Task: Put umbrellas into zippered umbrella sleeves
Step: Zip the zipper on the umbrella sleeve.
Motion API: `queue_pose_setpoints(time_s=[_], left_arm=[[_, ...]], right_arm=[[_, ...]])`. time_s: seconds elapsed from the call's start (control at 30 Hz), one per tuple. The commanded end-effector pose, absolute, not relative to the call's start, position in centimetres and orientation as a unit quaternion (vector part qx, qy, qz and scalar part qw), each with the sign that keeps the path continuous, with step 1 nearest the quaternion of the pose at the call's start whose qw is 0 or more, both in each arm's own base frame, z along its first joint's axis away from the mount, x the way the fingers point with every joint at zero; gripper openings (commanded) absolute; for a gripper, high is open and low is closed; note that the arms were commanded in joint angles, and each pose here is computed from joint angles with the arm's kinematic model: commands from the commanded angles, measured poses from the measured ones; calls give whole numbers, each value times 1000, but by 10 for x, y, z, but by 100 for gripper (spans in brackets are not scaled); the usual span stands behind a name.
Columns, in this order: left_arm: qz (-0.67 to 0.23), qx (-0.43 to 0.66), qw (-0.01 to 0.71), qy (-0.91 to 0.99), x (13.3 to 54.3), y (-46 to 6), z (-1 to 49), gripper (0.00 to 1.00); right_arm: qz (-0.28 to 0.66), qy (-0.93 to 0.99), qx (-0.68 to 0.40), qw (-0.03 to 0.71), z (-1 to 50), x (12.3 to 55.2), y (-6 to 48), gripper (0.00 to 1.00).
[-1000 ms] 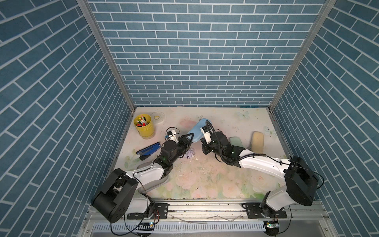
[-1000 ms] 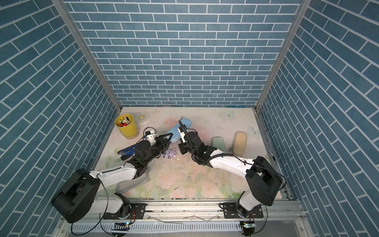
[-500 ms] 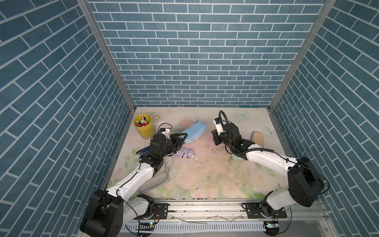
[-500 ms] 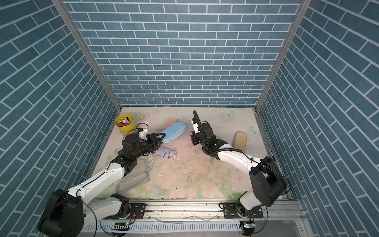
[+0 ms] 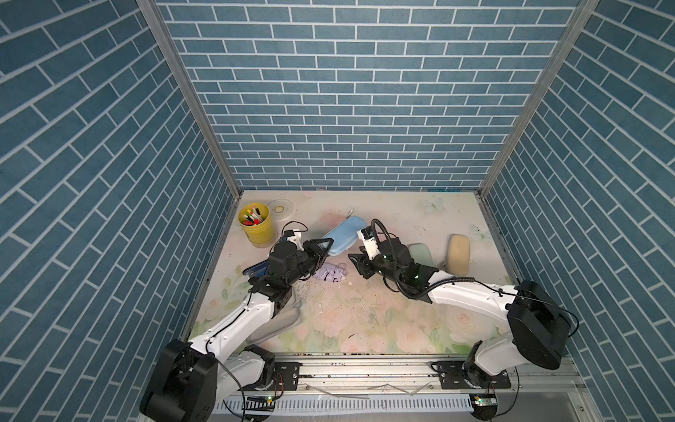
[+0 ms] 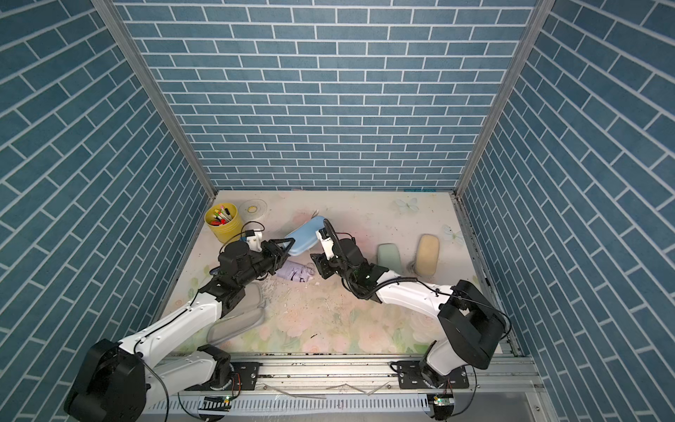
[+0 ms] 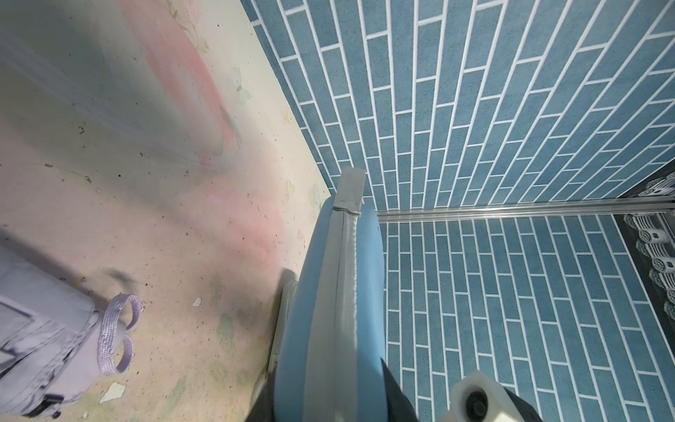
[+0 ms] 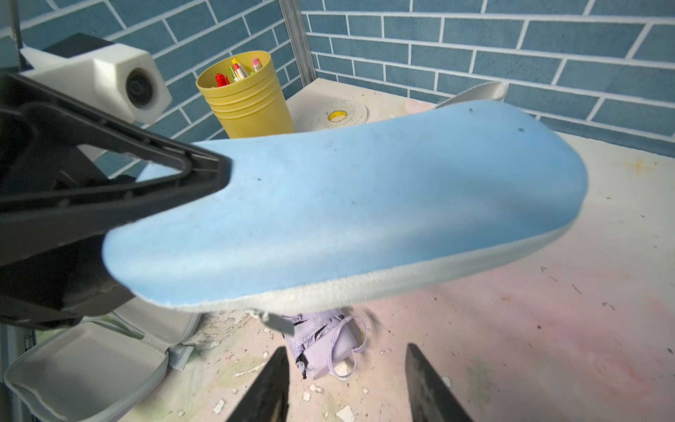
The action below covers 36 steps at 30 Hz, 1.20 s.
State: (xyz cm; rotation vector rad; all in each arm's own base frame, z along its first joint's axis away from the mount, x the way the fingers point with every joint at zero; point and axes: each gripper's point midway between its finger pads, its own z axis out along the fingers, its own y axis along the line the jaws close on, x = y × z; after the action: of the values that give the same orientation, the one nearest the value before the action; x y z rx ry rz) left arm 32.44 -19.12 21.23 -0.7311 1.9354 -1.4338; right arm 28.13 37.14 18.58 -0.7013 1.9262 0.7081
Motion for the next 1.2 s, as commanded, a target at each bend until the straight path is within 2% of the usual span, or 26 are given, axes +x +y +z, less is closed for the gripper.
queue_pose_setpoints(time_s=[0.0,0.23,0.3,0.7,0.87,1.03,1.17], left_arm=[[-568,-251,339,707,327,-195,239,13],[-567,-250,337,709,327,-197,238,13],[-568,-249,337,709,327,-197,238,13],[-568,-250,331,711,326,-200,236,12],[-563,-250,326,717,324,-196,233,11],[-561,-239,304,732,318,-196,231,8],[-554,-225,284,750,311,-191,229,6]], right_arm=[[326,763,-283,481,210,282,389,49],[335,758,-290,478,211,281,400,46],[331,759,-288,481,211,283,401,42],[326,747,-275,510,222,295,402,0],[296,766,-255,512,210,315,370,0],[196,798,-248,513,189,356,324,0],[140,802,-232,533,196,387,289,0]])
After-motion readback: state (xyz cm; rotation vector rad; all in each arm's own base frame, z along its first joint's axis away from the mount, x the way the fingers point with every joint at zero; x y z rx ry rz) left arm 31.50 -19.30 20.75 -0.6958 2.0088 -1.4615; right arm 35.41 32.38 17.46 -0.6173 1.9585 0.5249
